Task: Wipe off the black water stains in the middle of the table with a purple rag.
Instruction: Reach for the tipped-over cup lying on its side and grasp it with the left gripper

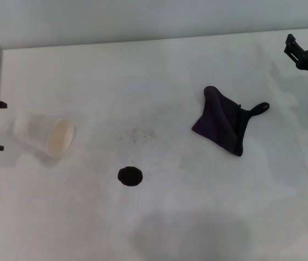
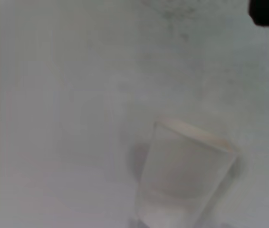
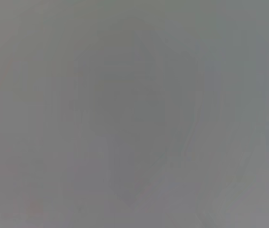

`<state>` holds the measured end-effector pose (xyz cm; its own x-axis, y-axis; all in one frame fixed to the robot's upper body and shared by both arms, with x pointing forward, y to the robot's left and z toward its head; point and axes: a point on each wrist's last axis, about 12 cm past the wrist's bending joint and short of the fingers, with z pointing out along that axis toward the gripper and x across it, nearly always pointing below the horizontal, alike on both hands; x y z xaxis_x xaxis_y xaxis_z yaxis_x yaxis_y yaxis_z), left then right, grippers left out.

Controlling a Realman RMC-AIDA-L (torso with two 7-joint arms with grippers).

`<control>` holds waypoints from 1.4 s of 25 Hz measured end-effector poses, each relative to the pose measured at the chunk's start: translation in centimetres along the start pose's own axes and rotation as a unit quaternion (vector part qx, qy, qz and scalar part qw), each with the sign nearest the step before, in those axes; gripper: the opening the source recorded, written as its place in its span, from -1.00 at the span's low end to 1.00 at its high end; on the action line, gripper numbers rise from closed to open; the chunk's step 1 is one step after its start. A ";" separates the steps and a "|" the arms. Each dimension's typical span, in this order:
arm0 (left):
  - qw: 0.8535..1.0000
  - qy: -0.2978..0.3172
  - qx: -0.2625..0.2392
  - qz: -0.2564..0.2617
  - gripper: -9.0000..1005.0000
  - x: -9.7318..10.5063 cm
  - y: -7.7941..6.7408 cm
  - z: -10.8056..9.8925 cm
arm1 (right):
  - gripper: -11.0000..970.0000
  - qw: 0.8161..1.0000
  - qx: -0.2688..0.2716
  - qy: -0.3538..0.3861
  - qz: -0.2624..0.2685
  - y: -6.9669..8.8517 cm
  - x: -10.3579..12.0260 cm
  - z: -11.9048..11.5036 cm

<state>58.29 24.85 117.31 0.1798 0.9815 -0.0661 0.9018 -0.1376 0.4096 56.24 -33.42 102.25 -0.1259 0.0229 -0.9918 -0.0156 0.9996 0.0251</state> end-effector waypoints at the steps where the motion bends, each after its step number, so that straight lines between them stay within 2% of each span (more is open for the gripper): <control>1: 1.000 0.003 0.000 0.014 0.75 -0.1 -0.2 0.2 | 0.78 1.000 0.001 0.001 0.000 0.0 0.0 0.0; 5: 0.999 0.001 -0.001 0.035 0.75 -0.7 -0.2 0.7 | 0.78 1.000 0.004 0.003 -0.001 -0.3 0.0 0.0; 8: 0.999 -0.010 -0.021 0.044 0.75 -1.2 -0.3 1.2 | 0.78 1.000 0.007 0.001 -0.004 -0.5 -0.1 0.0; 14: 0.996 -0.025 -0.052 0.065 0.75 -0.9 -1.4 2.5 | 0.78 1.000 0.012 0.003 -0.006 -1.0 0.0 -0.3; 35: 0.996 -0.063 -0.060 0.027 0.75 -0.4 -2.6 7.0 | 0.78 1.000 0.023 0.020 0.002 -1.5 1.5 -2.0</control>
<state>58.65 23.86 109.95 0.2819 0.9475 -0.1506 0.8373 -0.1663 0.5209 54.07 -34.93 100.95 -0.1658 0.0278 -0.9858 0.0305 0.9993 0.0231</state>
